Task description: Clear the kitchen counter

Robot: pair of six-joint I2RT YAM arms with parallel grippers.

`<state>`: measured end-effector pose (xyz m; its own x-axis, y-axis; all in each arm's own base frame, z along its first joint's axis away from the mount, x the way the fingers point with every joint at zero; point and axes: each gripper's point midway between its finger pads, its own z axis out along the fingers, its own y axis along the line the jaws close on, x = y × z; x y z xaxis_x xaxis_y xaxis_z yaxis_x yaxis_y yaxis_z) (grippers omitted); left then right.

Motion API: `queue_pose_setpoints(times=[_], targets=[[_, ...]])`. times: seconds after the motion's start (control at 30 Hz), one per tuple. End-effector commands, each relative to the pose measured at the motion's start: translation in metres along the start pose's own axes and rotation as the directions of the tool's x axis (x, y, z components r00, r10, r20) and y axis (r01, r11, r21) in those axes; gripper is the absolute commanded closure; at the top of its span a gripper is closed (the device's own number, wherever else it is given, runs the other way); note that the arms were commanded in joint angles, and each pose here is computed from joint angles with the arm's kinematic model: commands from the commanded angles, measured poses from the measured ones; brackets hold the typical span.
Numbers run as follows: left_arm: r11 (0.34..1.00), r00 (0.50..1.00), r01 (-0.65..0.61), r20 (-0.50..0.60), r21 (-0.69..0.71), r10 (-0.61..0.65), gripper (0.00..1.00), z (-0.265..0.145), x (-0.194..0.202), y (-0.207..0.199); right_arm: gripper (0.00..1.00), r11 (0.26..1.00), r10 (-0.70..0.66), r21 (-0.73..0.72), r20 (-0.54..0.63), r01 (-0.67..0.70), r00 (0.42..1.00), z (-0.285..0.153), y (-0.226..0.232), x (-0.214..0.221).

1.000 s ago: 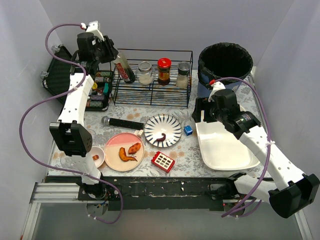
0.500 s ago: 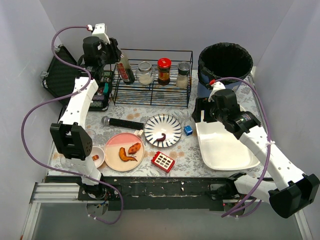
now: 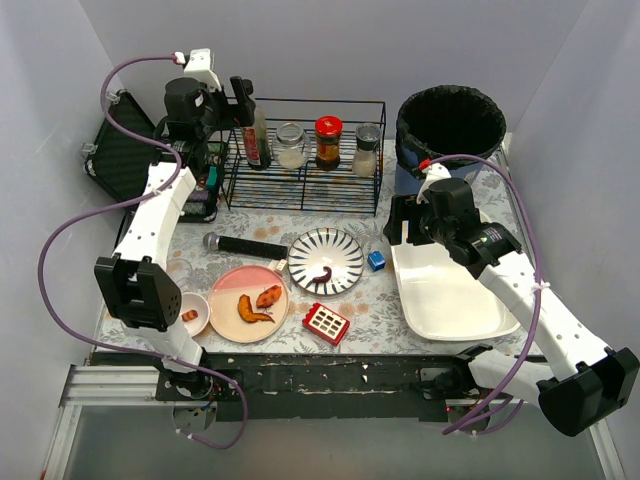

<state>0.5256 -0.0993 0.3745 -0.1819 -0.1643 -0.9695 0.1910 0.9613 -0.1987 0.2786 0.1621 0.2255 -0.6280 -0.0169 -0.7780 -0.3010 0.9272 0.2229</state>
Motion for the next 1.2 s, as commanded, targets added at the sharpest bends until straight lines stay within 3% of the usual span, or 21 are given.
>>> queue_pose_setpoints(times=[0.0,0.1,0.37,0.63,0.77,0.97,1.17], targets=[[1.0,0.996,0.007,0.092,0.02,-0.009,0.07,-0.027,-0.036,-0.011,0.14,1.0,0.01,-0.011,0.056,-0.01,0.998,-0.009,0.003,-0.015],[0.999,0.994,0.028,0.101,0.032,-0.031,0.02,-0.036,-0.041,-0.016,0.14,1.0,0.012,-0.013,0.058,-0.011,0.998,-0.009,0.004,-0.016],[0.99,0.986,0.139,0.097,0.008,-0.139,0.02,-0.092,-0.032,-0.017,0.14,0.999,0.018,-0.033,0.065,-0.016,0.998,-0.01,0.008,-0.017],[0.957,0.979,0.194,-0.016,-0.216,-0.202,0.02,-0.141,0.01,0.016,0.19,0.991,0.015,-0.131,0.029,-0.011,0.999,0.0,0.028,-0.014],[0.901,0.954,0.211,-0.12,-0.379,-0.274,0.02,-0.161,0.046,0.037,0.2,0.986,0.002,-0.167,0.021,0.002,1.0,0.004,0.042,-0.014],[0.766,0.847,0.213,-0.275,-0.607,-0.454,0.02,-0.195,0.137,0.06,0.2,0.978,0.0,-0.208,0.004,0.001,1.0,0.012,0.059,-0.008],[0.697,0.822,0.18,-0.283,-0.695,-0.494,0.02,-0.237,0.175,0.073,0.2,0.971,-0.003,-0.239,-0.016,-0.001,1.0,0.02,0.069,0.0]])
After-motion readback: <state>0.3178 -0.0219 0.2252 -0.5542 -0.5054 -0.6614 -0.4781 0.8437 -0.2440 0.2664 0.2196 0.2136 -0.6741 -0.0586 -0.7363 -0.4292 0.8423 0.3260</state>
